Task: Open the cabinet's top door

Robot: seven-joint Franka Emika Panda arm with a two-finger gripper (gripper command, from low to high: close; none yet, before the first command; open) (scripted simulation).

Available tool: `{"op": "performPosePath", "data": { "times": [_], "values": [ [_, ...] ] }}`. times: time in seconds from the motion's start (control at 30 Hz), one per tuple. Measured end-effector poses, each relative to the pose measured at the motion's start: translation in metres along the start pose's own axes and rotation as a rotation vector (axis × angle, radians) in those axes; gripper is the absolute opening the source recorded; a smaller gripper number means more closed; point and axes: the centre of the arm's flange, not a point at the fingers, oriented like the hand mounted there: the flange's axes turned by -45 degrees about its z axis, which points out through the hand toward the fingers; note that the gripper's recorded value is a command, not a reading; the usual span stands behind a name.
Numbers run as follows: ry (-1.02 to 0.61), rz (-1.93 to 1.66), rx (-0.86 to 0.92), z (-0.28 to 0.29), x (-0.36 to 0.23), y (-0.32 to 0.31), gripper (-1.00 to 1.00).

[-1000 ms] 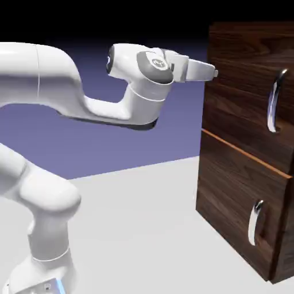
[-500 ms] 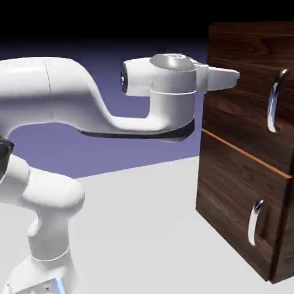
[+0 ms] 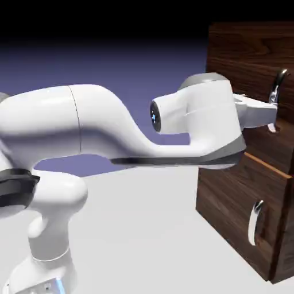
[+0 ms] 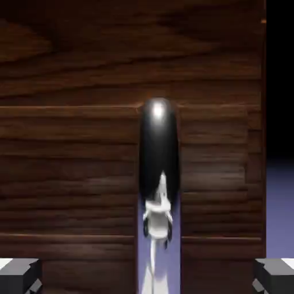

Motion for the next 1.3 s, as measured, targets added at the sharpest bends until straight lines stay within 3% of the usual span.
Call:
{"op": "performPosePath", "data": {
  "times": [0.13,0.17,1.3],
  "values": [
    [0.0,-0.001,0.0,0.039,0.0,-0.001,0.0],
    [0.0,-0.001,0.0,0.04,0.0,-0.001,-1.0],
    [0.001,-0.003,-0.526,-0.12,0.0,-0.122,-1.0]
  ]
}}
